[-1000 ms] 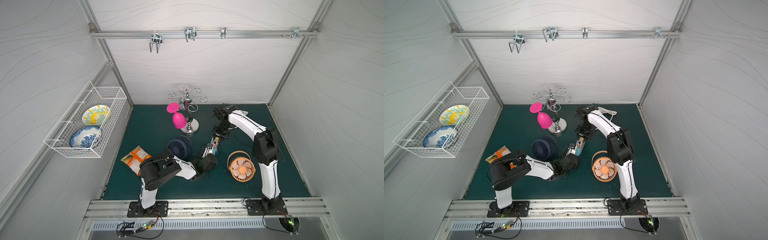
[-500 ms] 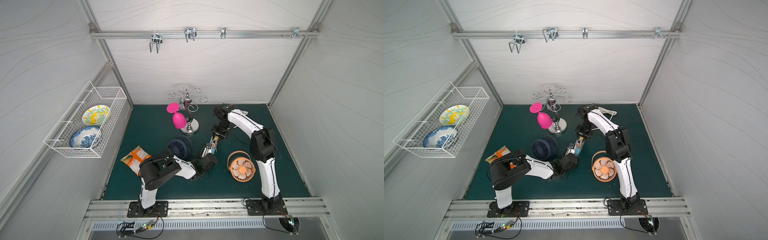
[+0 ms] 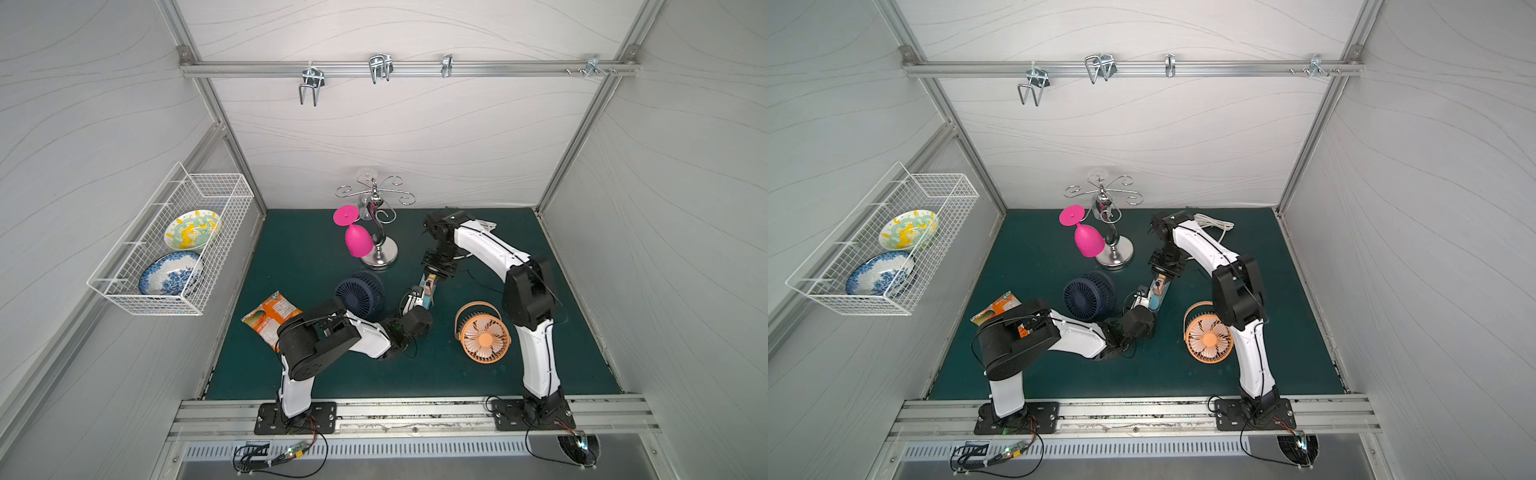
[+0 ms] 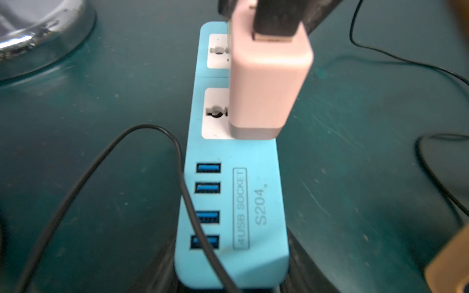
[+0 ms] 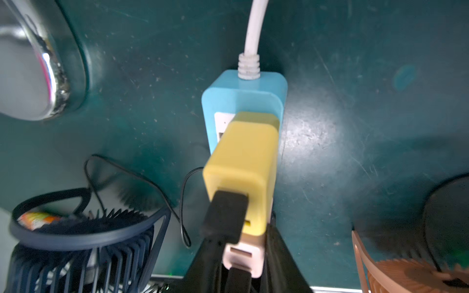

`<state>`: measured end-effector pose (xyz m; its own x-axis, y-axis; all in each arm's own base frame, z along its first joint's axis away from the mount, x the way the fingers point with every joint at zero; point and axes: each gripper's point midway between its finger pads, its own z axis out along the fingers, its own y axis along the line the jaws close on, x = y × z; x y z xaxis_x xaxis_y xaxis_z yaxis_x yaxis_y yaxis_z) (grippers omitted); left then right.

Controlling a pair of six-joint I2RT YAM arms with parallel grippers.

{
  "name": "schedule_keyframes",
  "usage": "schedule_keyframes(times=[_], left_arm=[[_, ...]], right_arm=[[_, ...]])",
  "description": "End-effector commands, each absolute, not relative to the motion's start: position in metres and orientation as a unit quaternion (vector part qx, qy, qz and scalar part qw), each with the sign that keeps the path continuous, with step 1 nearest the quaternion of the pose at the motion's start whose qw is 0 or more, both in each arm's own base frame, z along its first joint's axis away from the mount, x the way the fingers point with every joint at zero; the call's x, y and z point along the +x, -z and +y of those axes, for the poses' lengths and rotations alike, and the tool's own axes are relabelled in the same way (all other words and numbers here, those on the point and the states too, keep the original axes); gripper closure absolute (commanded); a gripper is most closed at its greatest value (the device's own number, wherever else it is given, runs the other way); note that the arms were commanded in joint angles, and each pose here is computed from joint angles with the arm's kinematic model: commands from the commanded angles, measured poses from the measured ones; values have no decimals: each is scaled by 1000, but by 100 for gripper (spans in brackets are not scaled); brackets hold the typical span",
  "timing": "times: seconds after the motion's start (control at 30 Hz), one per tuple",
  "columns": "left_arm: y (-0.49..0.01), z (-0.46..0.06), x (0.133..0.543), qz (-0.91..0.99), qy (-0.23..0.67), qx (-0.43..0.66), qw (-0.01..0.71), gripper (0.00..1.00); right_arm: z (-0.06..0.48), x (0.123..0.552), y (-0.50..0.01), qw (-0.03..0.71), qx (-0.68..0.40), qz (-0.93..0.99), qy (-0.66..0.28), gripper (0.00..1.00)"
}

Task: Unplug the desk fan from the power strip
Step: Remove the plug from the socket.

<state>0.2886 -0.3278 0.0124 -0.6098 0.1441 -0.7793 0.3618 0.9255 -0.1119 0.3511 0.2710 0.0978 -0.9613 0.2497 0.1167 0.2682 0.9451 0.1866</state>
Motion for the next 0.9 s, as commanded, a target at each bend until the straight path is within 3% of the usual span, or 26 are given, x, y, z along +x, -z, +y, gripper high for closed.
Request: schedule_keyframes(times=[0.0,0.43,0.67,0.87], left_arm=[[50,-298,245,930,67,196,303,97],[48,-298,245,929,65,197,307,96],[50,-299,246,930,64,199,303,96],[49,-298,245,930,64,199,303,96]], right_arm=[[265,368,-121,0,-118,-991,60,100],[270,342,-107,-14,-95,-992,83,100],[283,355,-134,-27,-91,-990,103,100],[283,361,-139,3,-131,-980,153,100]])
